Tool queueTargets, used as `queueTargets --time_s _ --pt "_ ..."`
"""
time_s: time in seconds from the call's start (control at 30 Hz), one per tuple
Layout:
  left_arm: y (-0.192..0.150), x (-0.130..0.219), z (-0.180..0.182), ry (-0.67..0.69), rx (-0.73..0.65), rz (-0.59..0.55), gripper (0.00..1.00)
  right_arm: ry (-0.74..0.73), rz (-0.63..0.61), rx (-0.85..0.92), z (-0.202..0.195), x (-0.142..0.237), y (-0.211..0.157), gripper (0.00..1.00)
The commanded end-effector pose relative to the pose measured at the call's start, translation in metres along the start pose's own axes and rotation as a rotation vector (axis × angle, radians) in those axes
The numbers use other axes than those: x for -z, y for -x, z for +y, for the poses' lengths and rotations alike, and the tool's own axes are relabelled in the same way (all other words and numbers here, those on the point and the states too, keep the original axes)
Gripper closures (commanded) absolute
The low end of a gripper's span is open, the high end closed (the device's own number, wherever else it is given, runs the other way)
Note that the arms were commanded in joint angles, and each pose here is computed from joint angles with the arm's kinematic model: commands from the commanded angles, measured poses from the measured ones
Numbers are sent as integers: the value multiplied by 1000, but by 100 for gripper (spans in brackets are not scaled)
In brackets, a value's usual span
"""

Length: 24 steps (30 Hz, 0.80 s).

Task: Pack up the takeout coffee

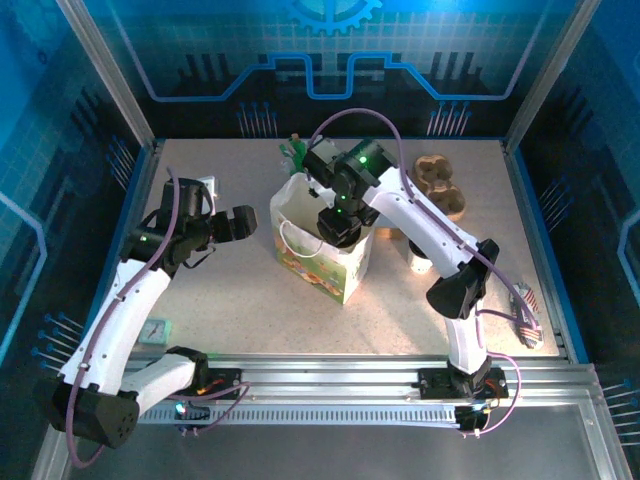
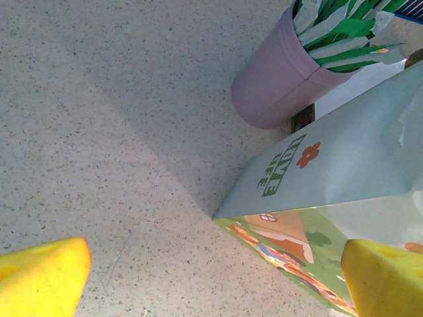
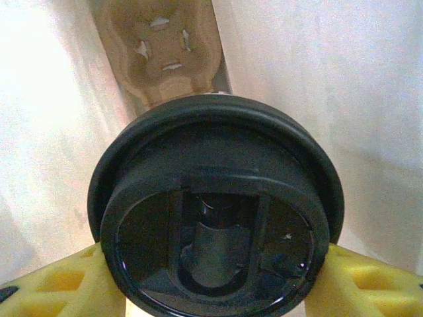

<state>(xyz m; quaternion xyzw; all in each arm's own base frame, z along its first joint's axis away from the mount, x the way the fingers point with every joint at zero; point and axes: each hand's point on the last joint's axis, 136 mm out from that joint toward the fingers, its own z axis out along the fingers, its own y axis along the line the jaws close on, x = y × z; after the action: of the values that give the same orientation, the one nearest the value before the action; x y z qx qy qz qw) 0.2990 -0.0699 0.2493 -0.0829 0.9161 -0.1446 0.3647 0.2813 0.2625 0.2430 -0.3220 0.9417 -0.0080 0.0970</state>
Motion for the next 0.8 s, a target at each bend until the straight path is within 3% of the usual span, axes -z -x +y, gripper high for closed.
queueTargets --time_s 0.0,0.77 --pt "1 0 5 11 -11 -12 2 1 96 17 -2 -11 -16 45" --pt "0 0 6 17 -15 -14 2 -13 226 53 3 -54 -25 45"
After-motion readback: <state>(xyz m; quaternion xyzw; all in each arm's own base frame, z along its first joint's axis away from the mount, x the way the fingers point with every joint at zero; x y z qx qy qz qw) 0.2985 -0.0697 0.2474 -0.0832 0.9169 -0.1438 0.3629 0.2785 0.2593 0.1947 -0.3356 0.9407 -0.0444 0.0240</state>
